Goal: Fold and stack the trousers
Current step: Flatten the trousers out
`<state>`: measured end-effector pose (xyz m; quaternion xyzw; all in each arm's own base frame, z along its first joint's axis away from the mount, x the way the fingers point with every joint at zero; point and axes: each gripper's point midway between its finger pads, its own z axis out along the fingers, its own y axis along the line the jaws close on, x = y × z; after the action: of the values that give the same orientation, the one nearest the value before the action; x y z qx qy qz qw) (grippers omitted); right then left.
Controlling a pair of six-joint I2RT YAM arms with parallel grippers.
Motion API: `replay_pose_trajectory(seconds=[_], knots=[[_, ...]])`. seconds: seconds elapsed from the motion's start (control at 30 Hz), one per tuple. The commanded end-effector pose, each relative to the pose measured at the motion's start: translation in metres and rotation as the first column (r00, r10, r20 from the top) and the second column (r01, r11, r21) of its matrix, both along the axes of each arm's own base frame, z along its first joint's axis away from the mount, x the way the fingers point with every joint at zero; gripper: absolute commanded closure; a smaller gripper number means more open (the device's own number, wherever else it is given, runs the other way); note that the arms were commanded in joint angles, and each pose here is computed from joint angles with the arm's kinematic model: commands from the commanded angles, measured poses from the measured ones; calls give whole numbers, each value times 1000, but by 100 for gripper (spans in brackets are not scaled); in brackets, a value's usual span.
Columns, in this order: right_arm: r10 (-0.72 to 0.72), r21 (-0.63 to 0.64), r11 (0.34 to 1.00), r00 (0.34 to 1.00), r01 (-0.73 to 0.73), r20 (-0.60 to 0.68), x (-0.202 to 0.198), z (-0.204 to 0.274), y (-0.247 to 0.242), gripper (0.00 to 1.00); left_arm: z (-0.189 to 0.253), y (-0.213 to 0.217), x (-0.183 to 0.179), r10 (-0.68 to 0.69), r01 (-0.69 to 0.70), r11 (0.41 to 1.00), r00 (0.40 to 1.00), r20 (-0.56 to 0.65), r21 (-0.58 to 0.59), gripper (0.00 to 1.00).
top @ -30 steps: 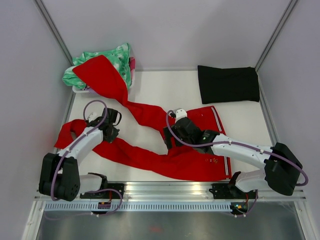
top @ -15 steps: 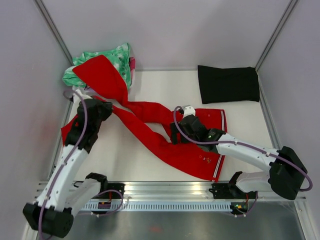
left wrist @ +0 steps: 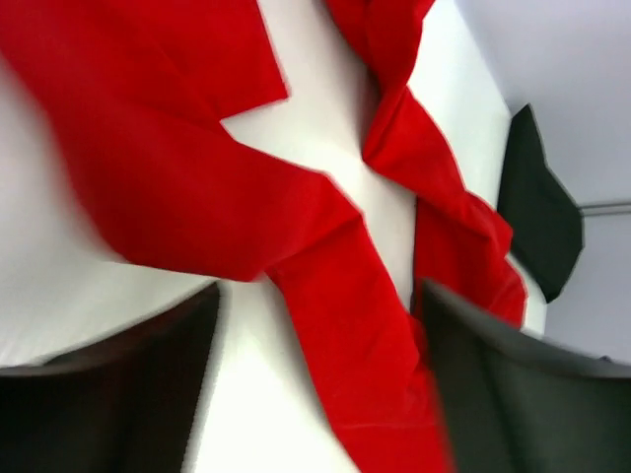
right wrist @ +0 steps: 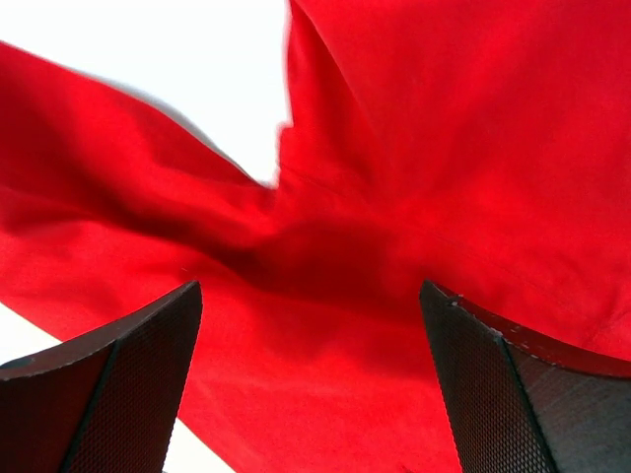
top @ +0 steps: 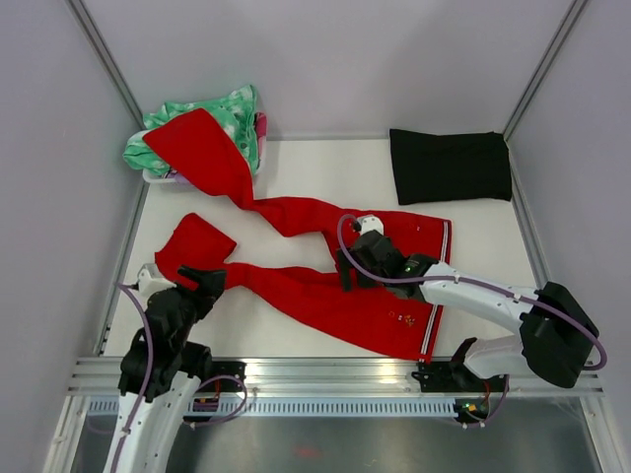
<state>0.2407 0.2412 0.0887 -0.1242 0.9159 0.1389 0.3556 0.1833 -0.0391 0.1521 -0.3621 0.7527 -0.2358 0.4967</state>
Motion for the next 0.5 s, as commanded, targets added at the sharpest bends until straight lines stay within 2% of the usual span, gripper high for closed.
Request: replay_pose_trajectory(seconds=[0.0, 0.07, 0.1, 0.13, 0.2, 0.23, 0.33, 0.4, 0.47], knots=[[-103, -64, 993, 993, 99, -60, -2, -5, -19, 2, 11, -3, -6, 0, -1, 999, 1000, -19, -45, 1], [-158, -74, 986, 984, 152, -77, -5, -3, -30, 2, 24, 4, -5, 28, -28, 1000, 998, -53, -2, 0], [-214, -80, 975, 971, 206, -108, -9, -5, -40, 2, 12, 7, -1, 50, -44, 998, 984, -169, 44, 0], [-247, -75, 968, 962, 239, -114, -11, -5, -46, 2, 26, 18, 3, 108, -93, 992, 976, -188, 87, 0], [-315, -64, 949, 939, 309, -140, -15, -3, -65, 2, 18, 33, 0, 205, -151, 972, 921, -331, 182, 0], [-353, -49, 935, 922, 350, -156, -17, -4, -70, 3, 20, 46, 11, 310, -224, 941, 870, -383, 253, 0], [-434, -39, 900, 882, 434, -184, -23, -10, -94, 3, 28, 57, 43, 373, -237, 907, 836, -403, 349, 0], [-469, -43, 881, 861, 470, -198, -28, -16, -107, 4, 38, 57, 72, 346, -227, 917, 863, -368, 329, 1], [-503, -57, 862, 839, 503, -207, -35, -27, -118, 4, 28, 77, 92, 370, -255, 914, 843, -390, 316, 1]])
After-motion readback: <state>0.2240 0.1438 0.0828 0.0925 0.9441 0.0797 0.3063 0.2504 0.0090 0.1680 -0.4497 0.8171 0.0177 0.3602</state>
